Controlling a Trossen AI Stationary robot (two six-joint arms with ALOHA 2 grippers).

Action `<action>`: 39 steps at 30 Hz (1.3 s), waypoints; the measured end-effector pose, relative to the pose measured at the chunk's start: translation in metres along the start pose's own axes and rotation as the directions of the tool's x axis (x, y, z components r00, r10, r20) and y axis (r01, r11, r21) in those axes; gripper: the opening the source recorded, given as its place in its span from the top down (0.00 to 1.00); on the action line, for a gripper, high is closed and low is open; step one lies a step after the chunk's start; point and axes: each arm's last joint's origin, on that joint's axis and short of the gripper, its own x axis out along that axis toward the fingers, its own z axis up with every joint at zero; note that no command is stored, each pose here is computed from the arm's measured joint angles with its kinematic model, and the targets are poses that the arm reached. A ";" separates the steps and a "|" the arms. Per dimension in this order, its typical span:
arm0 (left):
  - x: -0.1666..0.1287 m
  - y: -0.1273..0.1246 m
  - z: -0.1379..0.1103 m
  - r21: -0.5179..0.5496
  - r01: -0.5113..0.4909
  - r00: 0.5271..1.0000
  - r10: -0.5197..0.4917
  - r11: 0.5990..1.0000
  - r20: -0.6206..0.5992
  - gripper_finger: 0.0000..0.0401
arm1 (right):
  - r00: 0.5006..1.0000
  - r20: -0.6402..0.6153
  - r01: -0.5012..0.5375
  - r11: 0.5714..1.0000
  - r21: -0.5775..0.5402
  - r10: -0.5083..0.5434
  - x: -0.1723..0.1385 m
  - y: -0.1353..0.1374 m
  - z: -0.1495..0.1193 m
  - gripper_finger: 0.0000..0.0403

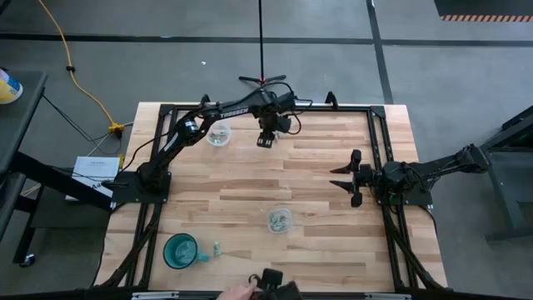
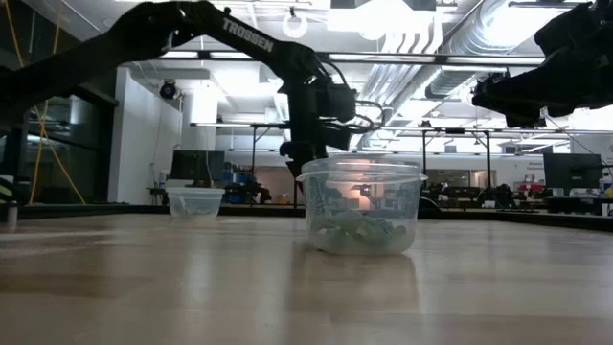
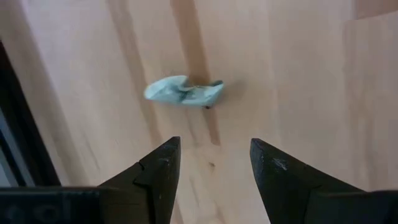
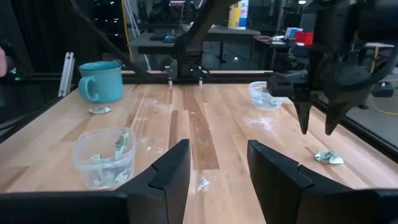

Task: Pick and place Stevia / Truvia into bins
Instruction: Put the stevia packet into the bottom transparent container

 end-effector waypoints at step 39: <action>0.047 0.026 0.008 -0.713 0.102 0.995 -0.063 0.694 0.081 0.55 | 0.999 -0.019 0.024 0.997 -0.079 -0.026 0.000 -0.001 -0.002 0.64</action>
